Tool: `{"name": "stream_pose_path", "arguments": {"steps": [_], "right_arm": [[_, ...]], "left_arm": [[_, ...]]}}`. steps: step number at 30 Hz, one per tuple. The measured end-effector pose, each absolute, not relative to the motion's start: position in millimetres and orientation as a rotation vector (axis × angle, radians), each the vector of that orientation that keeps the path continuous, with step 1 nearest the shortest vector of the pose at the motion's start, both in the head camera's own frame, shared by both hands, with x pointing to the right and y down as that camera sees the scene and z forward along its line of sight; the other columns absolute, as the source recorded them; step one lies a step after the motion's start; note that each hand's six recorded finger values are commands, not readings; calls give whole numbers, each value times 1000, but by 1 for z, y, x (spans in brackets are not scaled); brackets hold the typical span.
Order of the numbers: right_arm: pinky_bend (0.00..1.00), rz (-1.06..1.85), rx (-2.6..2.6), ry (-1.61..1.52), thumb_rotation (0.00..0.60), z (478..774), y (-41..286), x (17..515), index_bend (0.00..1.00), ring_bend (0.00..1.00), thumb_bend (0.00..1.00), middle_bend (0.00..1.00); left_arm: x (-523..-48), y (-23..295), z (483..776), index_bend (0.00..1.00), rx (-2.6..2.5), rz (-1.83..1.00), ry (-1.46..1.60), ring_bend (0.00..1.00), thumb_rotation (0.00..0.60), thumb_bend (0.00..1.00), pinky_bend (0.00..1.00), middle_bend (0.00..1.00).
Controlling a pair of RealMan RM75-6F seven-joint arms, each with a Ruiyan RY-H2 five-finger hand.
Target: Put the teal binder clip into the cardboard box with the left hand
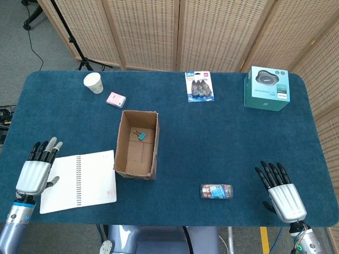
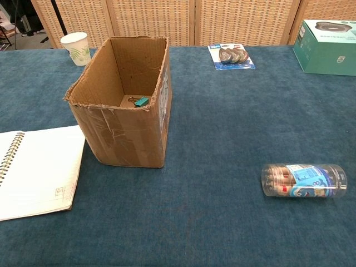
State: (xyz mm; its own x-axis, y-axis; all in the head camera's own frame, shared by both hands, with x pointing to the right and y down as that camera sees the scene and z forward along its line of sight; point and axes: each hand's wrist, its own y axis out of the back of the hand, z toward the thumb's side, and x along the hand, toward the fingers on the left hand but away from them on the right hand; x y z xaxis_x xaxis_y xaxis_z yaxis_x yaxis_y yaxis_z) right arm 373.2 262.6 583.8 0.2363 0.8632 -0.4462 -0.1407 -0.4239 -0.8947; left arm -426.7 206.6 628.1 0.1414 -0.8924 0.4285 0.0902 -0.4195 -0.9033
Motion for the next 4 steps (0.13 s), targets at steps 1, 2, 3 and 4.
{"name": "stream_pose_path", "arguments": {"steps": [1, 2, 3, 4], "right_arm": [[0, 1356, -1578, -693, 600, 584, 263, 373, 0, 0, 156, 0], [0, 1356, -1577, -688, 600, 585, 263, 372, 0, 0, 156, 0], [0, 1357, -1577, -684, 600, 585, 263, 372, 0, 0, 156, 0], [0, 1357, -1577, -680, 600, 586, 263, 372, 0, 0, 156, 0]], "left_arm": [[-427, 206, 628, 0, -1549, -1419, 809, 0, 600, 145, 0, 0], [-427, 206, 628, 0, -1551, -1418, 812, 0, 600, 145, 0, 0], [-427, 206, 628, 0, -1555, -1416, 817, 0, 600, 145, 0, 0], [-427, 205, 628, 0, -1558, -1415, 821, 0, 600, 145, 0, 0]]}}
